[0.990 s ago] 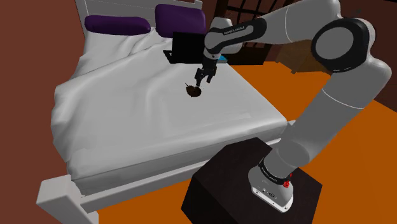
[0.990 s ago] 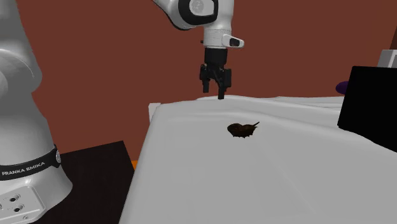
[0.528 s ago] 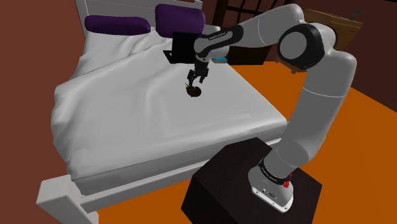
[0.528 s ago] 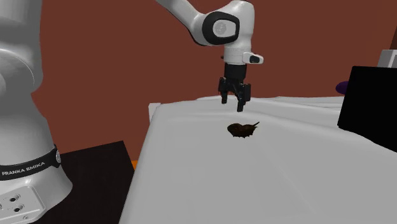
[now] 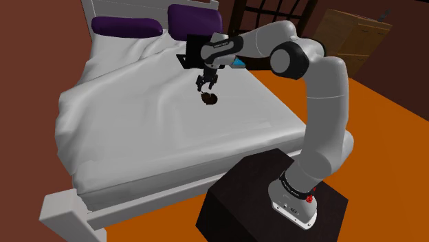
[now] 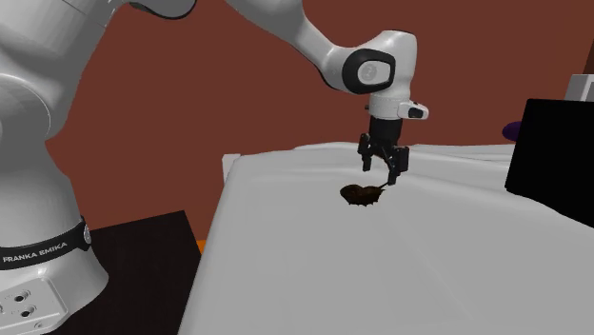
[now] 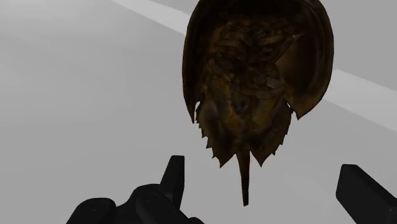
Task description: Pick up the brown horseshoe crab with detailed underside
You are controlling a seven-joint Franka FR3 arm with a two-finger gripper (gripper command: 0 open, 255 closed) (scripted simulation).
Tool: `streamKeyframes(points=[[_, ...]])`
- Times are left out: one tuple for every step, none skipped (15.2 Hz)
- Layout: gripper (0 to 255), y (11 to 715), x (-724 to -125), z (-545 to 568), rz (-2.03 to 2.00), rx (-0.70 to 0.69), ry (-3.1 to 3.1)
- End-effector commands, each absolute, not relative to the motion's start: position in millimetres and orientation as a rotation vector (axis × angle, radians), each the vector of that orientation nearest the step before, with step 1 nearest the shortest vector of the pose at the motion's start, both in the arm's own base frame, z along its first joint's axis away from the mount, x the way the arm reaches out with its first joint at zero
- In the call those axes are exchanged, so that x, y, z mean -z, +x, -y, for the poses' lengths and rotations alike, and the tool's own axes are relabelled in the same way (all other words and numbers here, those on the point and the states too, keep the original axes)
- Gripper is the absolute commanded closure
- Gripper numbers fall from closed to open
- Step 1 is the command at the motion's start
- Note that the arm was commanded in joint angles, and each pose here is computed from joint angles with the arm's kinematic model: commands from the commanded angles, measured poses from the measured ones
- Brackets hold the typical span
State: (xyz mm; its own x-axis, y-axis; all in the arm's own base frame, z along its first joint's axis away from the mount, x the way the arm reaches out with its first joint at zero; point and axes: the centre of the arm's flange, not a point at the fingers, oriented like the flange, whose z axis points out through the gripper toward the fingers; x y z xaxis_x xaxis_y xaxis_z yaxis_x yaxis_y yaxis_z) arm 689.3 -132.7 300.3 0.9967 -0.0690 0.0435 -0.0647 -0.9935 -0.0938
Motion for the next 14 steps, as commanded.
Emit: streamKeyframes(points=[[0, 693.4, -292.3, 133.6, -0.106, 0.075, -3.046], [0, 693.4, -287.0, 133.6, -0.106, 0.075, -3.046], [0, 693.4, -281.7, 133.6, -0.106, 0.075, -3.046], [0, 693.4, -276.5, 133.6, -0.106, 0.075, -3.046], [0, 693.4, -271.2, 133.6, -0.106, 0.075, -3.046], [0, 693.4, -265.9, 133.6, -0.106, 0.075, -3.046], [0, 693.4, -257.6, 133.6, -0.106, 0.075, -3.046], [0, 693.4, -257.6, 133.6, -0.106, 0.075, -3.046], [0, 693.4, -257.6, 133.6, -0.106, 0.075, -3.046], [255, 693.4, -257.7, 134.0, -0.106, 0.075, -3.046], [255, 693.4, -257.6, 133.9, -0.106, 0.075, -3.046], [255, 693.6, -257.8, 133.8, -0.106, 0.075, -3.046], [255, 693.5, -257.8, 133.7, -0.106, 0.075, -3.046], [255, 693.5, -257.8, 133.7, -0.106, 0.075, -3.046]])
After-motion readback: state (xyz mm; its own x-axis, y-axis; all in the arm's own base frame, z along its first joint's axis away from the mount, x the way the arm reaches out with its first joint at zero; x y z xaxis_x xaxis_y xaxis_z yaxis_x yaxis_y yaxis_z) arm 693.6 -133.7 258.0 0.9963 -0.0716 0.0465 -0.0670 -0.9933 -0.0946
